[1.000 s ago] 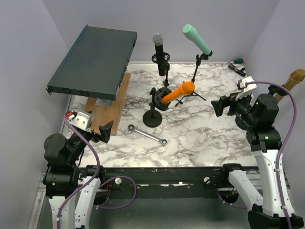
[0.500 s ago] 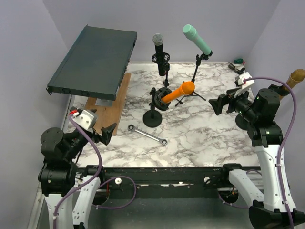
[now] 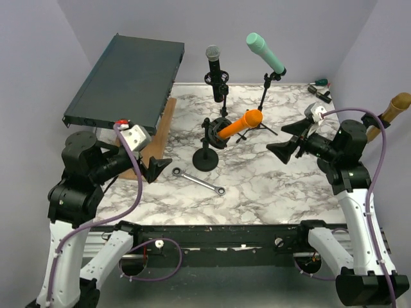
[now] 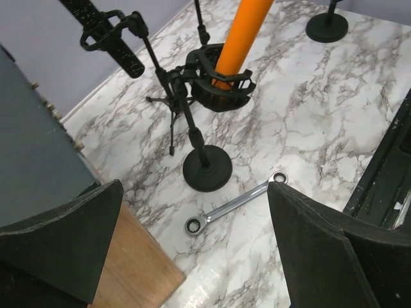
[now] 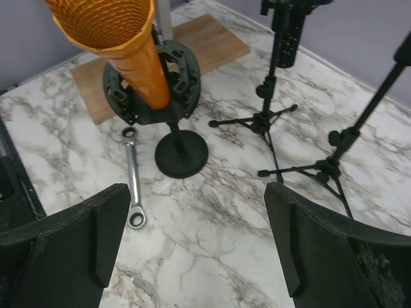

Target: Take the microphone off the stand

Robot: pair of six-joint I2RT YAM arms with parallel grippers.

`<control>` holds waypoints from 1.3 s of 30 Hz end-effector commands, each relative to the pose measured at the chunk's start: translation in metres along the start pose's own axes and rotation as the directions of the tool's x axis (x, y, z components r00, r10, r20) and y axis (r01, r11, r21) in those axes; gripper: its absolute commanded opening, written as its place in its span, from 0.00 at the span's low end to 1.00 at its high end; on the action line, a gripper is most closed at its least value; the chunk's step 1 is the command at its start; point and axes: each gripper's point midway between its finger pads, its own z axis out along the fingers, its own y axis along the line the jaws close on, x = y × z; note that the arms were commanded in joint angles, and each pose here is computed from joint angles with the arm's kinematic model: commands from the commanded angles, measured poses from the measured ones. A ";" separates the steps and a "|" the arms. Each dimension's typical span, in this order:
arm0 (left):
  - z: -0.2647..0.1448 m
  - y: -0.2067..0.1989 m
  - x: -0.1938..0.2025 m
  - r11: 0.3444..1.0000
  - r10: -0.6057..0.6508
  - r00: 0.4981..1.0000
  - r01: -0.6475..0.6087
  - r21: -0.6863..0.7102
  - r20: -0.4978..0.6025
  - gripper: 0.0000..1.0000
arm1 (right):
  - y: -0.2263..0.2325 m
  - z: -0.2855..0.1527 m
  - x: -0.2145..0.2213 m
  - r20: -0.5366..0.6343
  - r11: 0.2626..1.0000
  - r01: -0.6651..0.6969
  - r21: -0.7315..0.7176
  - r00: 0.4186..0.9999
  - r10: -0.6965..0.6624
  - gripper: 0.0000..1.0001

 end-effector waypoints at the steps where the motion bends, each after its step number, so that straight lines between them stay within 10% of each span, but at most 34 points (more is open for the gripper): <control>1: 0.022 0.008 -0.013 0.998 0.054 0.999 -0.054 0.016 -0.001 0.99 | 0.031 0.014 -0.012 0.095 0.976 0.025 -0.215 0.995 -0.004 0.93; 25: 0.076 0.019 -0.029 0.998 -0.004 0.996 -0.002 0.068 0.090 0.99 | 0.078 0.077 -0.032 0.538 0.941 0.197 -0.276 0.843 -0.019 0.83; 39: 0.081 0.022 -0.026 0.998 0.012 0.993 -0.019 0.058 0.115 0.99 | 0.067 0.097 -0.036 0.573 0.956 0.167 -0.242 0.820 0.001 0.75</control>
